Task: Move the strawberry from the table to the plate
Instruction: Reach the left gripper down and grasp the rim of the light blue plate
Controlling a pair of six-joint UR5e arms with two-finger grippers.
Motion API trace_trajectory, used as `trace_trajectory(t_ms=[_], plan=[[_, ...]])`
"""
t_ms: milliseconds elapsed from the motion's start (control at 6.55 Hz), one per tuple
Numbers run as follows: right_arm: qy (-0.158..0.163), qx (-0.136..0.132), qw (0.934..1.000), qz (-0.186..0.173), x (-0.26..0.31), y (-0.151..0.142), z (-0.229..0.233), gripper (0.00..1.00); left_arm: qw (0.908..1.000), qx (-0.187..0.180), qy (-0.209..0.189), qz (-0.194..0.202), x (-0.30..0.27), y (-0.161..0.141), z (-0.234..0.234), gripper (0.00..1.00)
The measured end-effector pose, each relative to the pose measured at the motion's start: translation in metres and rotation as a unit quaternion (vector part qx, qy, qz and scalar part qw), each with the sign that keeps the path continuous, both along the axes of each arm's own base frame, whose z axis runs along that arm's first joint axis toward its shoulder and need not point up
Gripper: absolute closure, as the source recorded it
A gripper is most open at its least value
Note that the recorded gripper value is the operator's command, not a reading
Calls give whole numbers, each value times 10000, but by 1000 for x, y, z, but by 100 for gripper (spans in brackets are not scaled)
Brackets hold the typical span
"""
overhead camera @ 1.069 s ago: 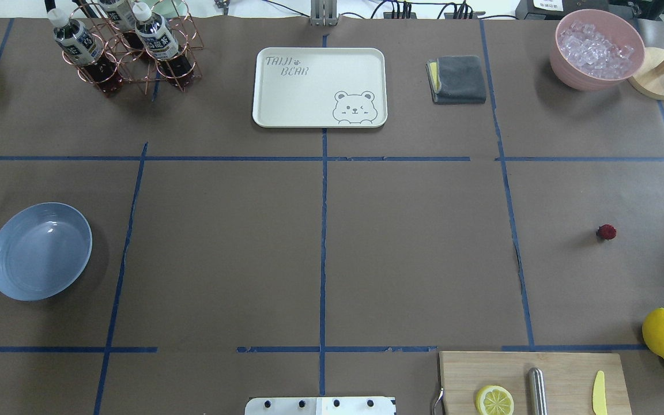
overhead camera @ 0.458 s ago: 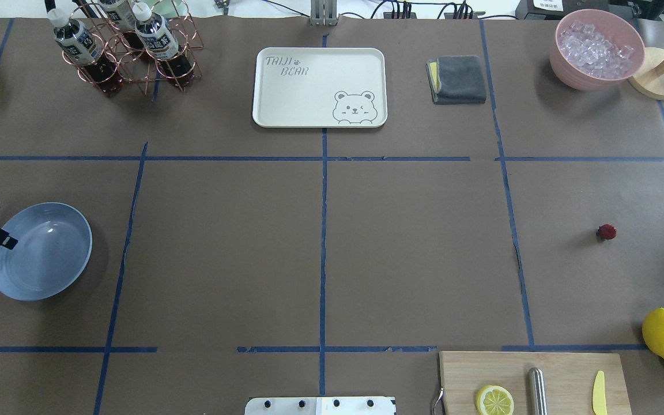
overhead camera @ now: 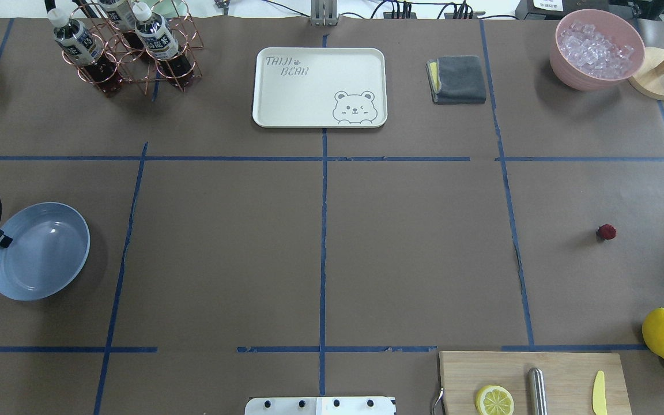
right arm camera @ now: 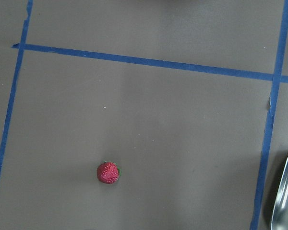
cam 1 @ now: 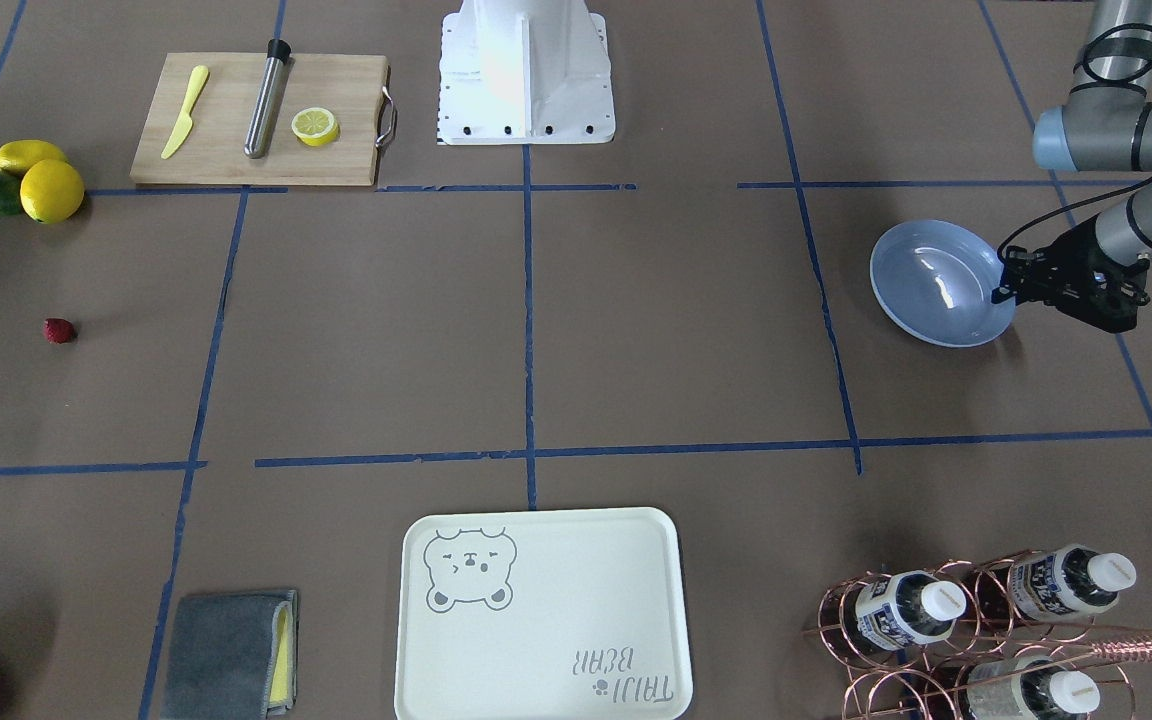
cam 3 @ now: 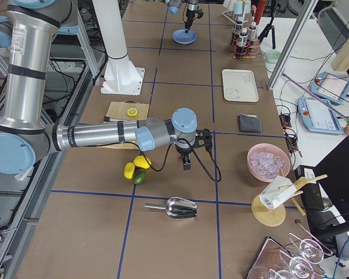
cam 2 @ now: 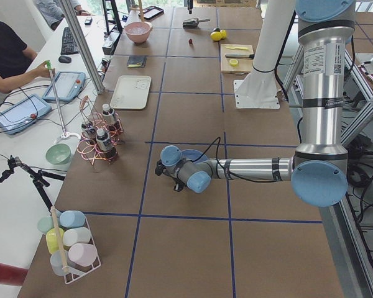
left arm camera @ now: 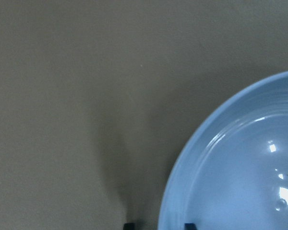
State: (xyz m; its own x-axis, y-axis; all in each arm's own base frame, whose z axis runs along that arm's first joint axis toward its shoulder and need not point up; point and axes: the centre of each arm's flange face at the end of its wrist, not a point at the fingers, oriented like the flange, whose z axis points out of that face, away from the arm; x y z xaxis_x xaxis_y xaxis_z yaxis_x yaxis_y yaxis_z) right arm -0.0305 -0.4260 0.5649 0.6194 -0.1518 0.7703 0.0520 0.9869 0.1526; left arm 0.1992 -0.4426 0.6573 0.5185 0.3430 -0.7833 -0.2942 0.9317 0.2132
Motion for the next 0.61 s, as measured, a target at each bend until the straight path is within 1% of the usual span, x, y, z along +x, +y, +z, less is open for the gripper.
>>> trace_trajectory(t_ms=[153,305,458,611], plan=[[-5,15,10000,3,0,0,-2,0,9998,-86,76,-132,1,-1,-16,100],[-11,33,10000,5,0,0,-4,0,9984,-303,232,-420,6,-7,-50,100],[-17,43,10000,3,0,0,-6,0,9943,-612,448,-745,17,-20,-93,100],[-20,48,10000,1,-1,0,-7,0,9882,-952,661,-1003,36,-30,-136,100]])
